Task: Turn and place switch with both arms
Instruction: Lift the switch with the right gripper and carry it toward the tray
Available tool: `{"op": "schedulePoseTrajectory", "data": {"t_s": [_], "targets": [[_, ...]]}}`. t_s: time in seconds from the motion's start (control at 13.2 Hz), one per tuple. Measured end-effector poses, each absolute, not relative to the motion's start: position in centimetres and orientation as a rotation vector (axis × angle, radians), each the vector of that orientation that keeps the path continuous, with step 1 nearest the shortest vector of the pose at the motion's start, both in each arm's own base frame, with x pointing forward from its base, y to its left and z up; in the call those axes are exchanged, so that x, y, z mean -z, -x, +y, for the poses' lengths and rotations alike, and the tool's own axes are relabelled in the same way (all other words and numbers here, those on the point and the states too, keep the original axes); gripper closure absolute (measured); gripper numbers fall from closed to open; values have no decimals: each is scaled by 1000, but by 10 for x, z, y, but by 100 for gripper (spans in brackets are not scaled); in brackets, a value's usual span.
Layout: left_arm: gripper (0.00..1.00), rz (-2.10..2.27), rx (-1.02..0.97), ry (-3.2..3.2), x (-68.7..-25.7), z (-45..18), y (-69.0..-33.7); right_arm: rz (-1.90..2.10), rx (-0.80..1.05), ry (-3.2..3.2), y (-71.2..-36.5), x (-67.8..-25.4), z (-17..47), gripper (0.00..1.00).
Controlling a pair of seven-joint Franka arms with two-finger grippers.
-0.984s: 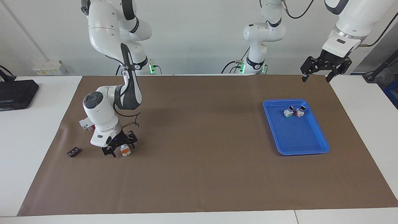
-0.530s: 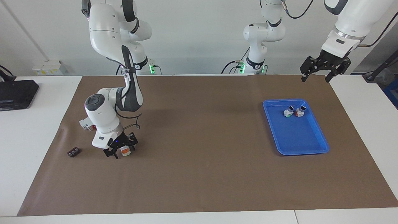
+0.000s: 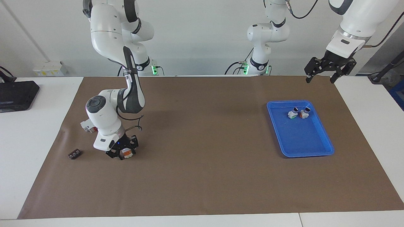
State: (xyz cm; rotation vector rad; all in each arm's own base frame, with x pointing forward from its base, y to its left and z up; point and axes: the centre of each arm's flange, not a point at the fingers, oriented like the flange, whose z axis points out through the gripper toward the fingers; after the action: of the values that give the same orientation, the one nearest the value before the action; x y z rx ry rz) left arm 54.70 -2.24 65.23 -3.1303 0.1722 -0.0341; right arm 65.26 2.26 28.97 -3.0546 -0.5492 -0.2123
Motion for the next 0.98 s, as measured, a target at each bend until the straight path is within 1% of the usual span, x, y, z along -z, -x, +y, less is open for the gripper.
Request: {"op": "schedulePoseTrajectory", "data": {"t_s": [0.15, 0.3, 0.45, 0.68, 0.83, 0.98], "targets": [[0, 172, 34, 3130, -652, -22, -547, -353, 154, 3064, -659, -306, 30, 59], [0, 172, 35, 3130, -652, -22, -547, -115, 102, 3060, -668, -335, 49, 59], [0, 173, 34, 3130, -652, -23, -547, 173, 64, 3024, -671, -375, 92, 59], [0, 177, 35, 3130, -653, -24, -546, 553, -13, 2840, -659, -445, 170, 59], [0, 175, 23, 3130, -649, -23, -544, 804, -106, 2632, -655, -488, 195, 59], [0, 169, 12, 3131, -640, -21, -541, 1021, -172, 2484, -651, -515, 218, 59]]}}
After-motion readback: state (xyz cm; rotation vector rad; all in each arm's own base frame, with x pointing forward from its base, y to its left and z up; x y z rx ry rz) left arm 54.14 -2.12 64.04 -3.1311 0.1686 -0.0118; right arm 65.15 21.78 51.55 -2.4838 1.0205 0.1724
